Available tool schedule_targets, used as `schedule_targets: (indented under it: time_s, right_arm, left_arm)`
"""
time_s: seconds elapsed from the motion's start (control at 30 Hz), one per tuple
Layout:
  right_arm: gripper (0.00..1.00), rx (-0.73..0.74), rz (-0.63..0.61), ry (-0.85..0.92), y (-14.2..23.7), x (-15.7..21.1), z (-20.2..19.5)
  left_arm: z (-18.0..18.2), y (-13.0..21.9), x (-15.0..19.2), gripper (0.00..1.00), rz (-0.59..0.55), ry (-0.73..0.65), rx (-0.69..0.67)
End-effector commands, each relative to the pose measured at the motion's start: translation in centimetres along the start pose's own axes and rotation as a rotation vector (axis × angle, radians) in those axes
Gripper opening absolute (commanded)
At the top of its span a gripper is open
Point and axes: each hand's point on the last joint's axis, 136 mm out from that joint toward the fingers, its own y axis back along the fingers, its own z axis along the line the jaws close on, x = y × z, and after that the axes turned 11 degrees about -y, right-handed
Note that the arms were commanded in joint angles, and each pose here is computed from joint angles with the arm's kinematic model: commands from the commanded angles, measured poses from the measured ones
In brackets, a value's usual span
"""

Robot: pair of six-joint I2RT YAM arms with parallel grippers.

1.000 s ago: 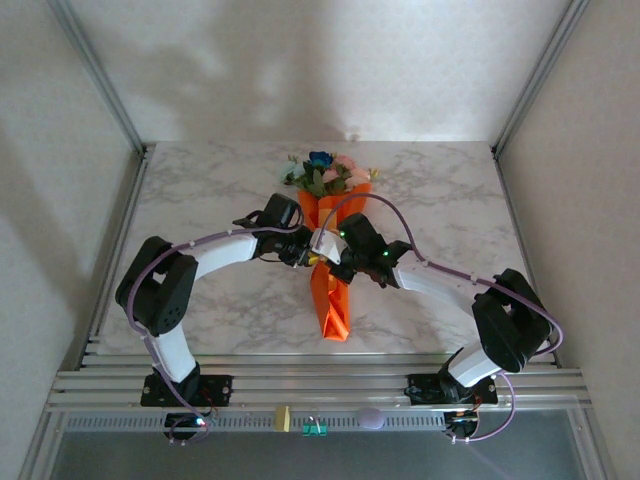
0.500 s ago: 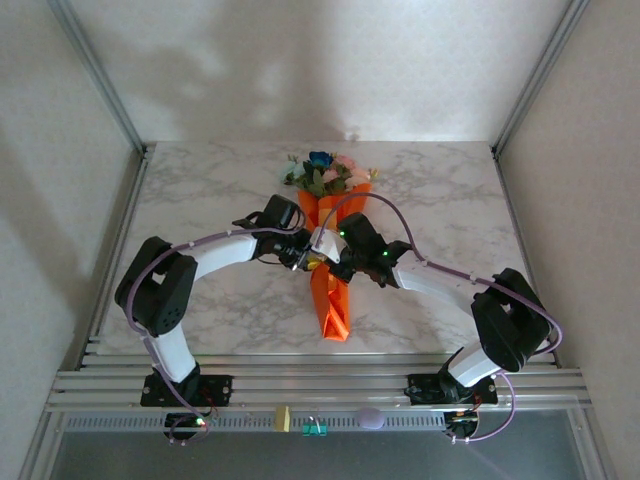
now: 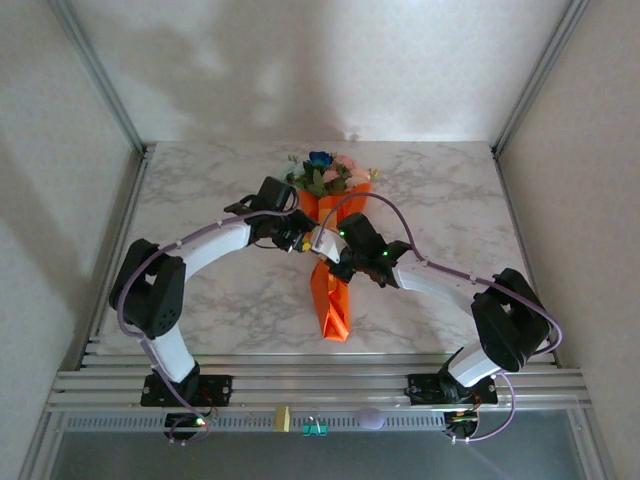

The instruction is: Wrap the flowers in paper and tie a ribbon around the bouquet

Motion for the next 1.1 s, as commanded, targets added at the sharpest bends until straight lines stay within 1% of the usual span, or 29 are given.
schedule_targets:
  time_s: [0.0, 0.03, 0.13, 0.17, 0.2, 0.27, 0.3, 0.37, 0.4, 0.43, 0.47, 0.5, 0.53, 0.57, 0.63, 0.67, 0.8, 0.93, 1.07]
  right_arm:
    - [0.00, -0.018, 0.000, -0.008, 0.1, 0.2, 0.7]
    - [0.00, -0.018, 0.001, -0.009, 0.1, 0.3, 0.6]
    - [0.00, -0.020, 0.004, -0.009, 0.0, 0.3, 0.7]
    - [0.00, -0.020, 0.006, -0.011, -0.1, 0.4, 0.7]
    - [0.00, -0.021, 0.006, -0.012, -0.1, 0.4, 0.7]
    - [0.00, -0.023, 0.008, -0.013, -0.2, 0.6, 0.8]
    - [0.00, -0.024, 0.007, -0.013, -0.2, 0.5, 0.8]
    - [0.00, -0.030, 0.005, -0.012, -0.3, 0.4, 0.9]
    - [0.00, -0.028, 0.005, -0.014, -0.4, 0.4, 0.8]
    - [0.00, -0.028, 0.005, -0.014, -0.4, 0.3, 0.8]
    - [0.00, -0.026, 0.002, -0.014, -0.3, 0.3, 0.7]
    - [0.00, -0.026, 0.003, -0.014, -0.3, 0.3, 0.7]
    - [0.00, -0.024, 0.003, -0.014, -0.3, 0.3, 0.7]
    - [0.00, -0.025, 0.005, -0.016, -0.3, 0.4, 0.7]
    - [0.00, -0.024, 0.007, -0.016, -0.3, 0.4, 0.7]
    - [0.00, -0.026, 0.005, -0.016, -0.3, 0.4, 0.8]
    - [0.00, -0.023, 0.001, -0.021, -0.5, 0.2, 0.6]
    - [0.00, -0.024, 0.000, -0.018, -0.5, 0.1, 0.7]
    - [0.00, -0.021, 0.000, -0.015, -0.4, 0.0, 0.6]
  left_arm:
    - [-1.7, 0.2, -2.7, 0.14, -0.072, -0.018, 0.052]
    - [-2.2, 0.3, -3.2, 0.09, -0.080, -0.029, 0.066]
    - [-2.0, 1.3, -4.7, 0.10, -0.127, -0.034, 0.015]
    - [-1.9, 1.7, -5.1, 0.13, -0.142, -0.031, 0.002]
    - [-1.8, 2.0, -5.3, 0.20, -0.152, -0.025, -0.006]
    - [-2.0, 2.0, -5.2, 0.33, -0.138, -0.024, -0.005]
    - [-2.0, 1.9, -4.9, 0.37, -0.124, -0.019, -0.012]
    - [-2.6, 2.0, -4.8, 0.40, -0.120, -0.029, 0.006]
    - [-3.0, 2.0, -4.9, 0.39, -0.126, -0.038, 0.016]
    - [-3.3, 2.0, -5.2, 0.36, -0.128, -0.042, 0.029]
    - [-3.9, 1.6, -5.3, 0.29, -0.120, -0.053, 0.049]
    - [-4.3, 1.0, -5.5, 0.20, -0.110, -0.067, 0.064]
    - [-5.0, 0.0, -5.5, 0.09, -0.084, -0.093, 0.083]
    - [-5.4, -1.1, -5.2, 0.00, -0.049, -0.126, 0.097]
    - [-4.9, -3.0, -4.6, 0.00, 0.011, -0.146, 0.071]
    - [-4.4, -3.4, -4.6, 0.00, 0.017, -0.155, 0.048]
    - [-4.0, -4.3, -4.2, 0.00, 0.031, -0.194, 0.038]
    - [-2.5, -5.6, -3.9, 0.00, 0.062, -0.229, -0.022]
    - [-2.0, -5.9, -2.9, 0.00, 0.089, -0.268, -0.034]
